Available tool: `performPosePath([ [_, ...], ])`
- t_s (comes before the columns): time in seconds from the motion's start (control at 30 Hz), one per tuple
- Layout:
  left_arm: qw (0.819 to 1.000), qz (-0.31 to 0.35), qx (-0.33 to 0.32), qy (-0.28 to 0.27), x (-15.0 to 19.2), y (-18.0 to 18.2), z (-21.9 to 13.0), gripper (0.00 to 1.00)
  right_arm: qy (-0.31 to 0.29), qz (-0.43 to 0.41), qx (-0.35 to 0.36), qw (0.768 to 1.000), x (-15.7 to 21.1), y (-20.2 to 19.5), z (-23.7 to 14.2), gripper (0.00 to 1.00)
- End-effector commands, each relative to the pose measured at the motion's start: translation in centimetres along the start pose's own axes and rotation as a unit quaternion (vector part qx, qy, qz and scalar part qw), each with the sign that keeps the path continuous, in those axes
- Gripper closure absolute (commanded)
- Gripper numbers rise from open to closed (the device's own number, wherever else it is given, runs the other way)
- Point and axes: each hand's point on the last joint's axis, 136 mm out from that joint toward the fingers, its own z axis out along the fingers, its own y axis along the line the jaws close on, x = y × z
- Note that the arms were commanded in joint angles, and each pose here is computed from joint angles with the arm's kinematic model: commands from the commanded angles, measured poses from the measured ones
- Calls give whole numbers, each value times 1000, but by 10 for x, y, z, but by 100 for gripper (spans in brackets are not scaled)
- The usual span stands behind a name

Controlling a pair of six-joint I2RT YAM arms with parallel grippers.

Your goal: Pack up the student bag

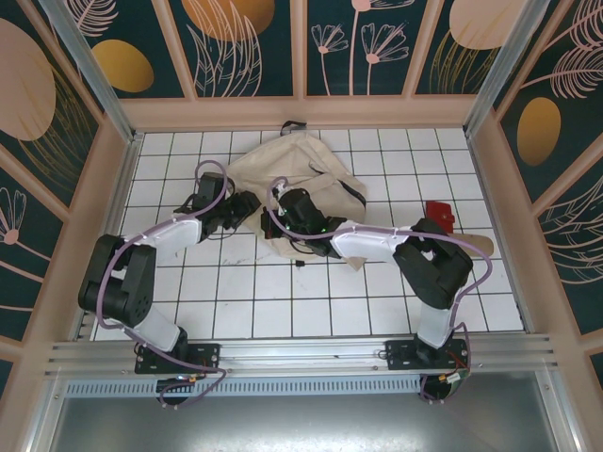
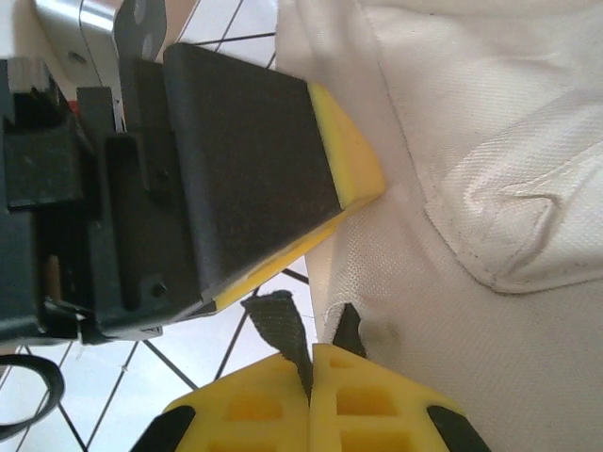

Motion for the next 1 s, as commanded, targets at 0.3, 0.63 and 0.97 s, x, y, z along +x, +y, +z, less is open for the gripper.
performPosePath([
  [0.3, 998, -31, -20, -57, -20, 7, 4, 100, 24, 131, 122, 984, 5, -20, -5, 100],
  [0.63, 995, -31, -28, -93, -31, 15, 3, 100, 73, 140, 224, 962, 28, -40, -44, 100],
  [0.97, 994, -28, -33, -105, -41, 20, 2, 100, 67, 133, 292, 945, 38, -61, -87, 100],
])
